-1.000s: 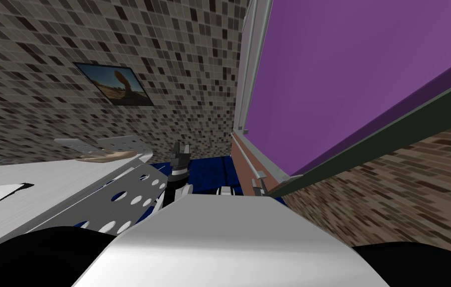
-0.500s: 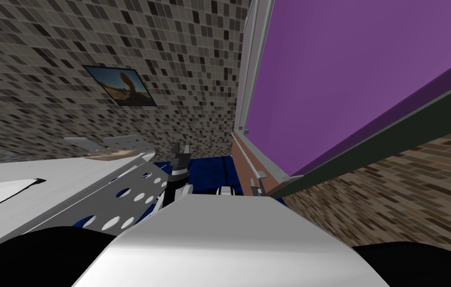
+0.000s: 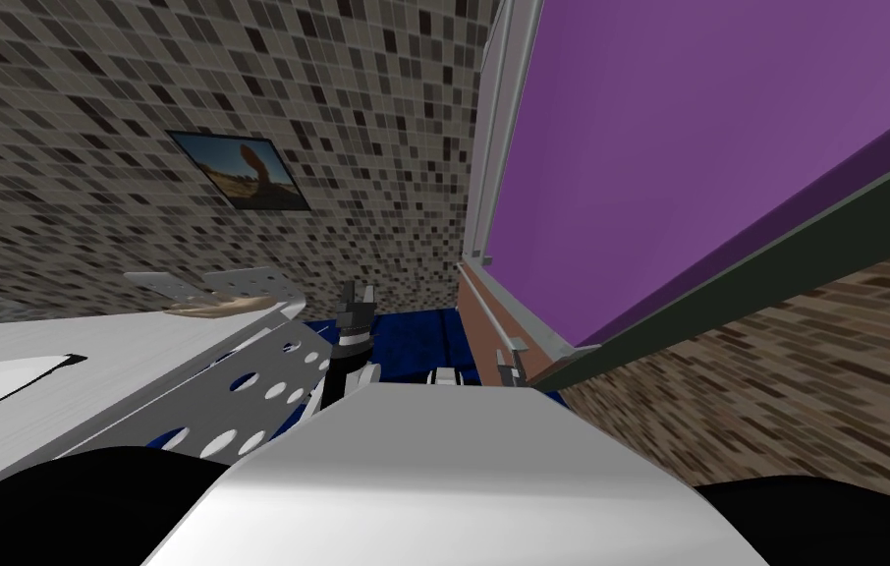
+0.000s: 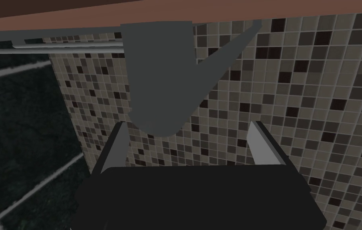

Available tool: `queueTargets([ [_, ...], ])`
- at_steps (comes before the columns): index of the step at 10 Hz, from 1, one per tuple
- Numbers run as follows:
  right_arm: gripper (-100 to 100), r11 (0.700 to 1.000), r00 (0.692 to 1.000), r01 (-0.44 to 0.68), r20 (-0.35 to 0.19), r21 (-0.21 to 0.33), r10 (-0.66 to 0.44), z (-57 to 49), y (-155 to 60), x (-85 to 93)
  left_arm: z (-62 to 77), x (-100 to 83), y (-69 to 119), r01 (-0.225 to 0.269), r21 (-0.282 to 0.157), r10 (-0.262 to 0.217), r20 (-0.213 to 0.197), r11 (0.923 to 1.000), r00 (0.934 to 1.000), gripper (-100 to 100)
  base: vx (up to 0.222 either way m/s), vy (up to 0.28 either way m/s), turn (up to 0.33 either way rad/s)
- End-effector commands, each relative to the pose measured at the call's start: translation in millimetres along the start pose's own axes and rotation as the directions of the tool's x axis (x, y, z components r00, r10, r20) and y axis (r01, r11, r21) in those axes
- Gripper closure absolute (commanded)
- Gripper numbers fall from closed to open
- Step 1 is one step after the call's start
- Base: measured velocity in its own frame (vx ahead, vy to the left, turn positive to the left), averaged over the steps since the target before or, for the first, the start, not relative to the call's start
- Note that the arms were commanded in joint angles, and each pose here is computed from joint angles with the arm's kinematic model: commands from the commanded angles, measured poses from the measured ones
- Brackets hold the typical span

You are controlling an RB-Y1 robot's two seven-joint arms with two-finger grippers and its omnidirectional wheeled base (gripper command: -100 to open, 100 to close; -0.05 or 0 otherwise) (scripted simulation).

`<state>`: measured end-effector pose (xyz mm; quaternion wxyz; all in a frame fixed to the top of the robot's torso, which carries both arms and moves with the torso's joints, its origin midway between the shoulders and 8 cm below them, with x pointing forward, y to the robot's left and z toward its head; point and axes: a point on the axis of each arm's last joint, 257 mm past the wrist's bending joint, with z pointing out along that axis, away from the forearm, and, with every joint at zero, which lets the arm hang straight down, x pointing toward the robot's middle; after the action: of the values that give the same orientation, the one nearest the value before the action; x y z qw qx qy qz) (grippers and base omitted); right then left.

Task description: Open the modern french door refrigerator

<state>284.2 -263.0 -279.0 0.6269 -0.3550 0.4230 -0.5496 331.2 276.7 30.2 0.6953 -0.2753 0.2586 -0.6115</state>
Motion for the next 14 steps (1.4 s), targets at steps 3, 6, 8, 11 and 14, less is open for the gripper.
queueTargets([
  [3, 100, 1.000, 1.000, -0.002, 0.005, 0.007, 0.002, -8.1, 7, -7.7, 0.0, 0.0, 0.0, 0.000, 0.000, 0.000, 0.000, 1.0000, 1.0000, 0, -0.007, -0.024, 0.009],
  [6, 100, 0.999, 1.000, -0.002, 0.016, 0.038, 0.001, -3.1, 2, -10.9, 0.0, 0.0, 0.0, 0.000, 0.000, 0.000, 0.000, 1.0000, 1.0000, 0, 0.000, -0.002, 0.001],
  [8, 100, 0.999, 1.000, -0.001, 0.017, 0.034, 0.000, 1.5, -1, -8.1, 0.0, 0.0, 0.0, 0.000, 0.000, 0.000, 0.000, 1.0000, 1.0000, 0, -0.037, 0.125, -0.030],
  [11, 100, 1.000, 1.000, -0.002, 0.013, 0.018, 0.002, 4.6, 0, -4.2, 0.0, 0.1, 0.0, 0.000, 0.000, 0.000, 0.000, 1.0000, 1.0000, 0, -0.017, 0.125, -0.016],
  [14, 100, 1.000, 1.000, -0.003, 0.010, 0.002, 0.003, 7.7, 0, -0.5, 0.0, 0.0, 0.0, 0.000, 0.000, 0.000, 0.000, 1.0000, 1.0000, 0, -0.018, 0.108, -0.017],
])
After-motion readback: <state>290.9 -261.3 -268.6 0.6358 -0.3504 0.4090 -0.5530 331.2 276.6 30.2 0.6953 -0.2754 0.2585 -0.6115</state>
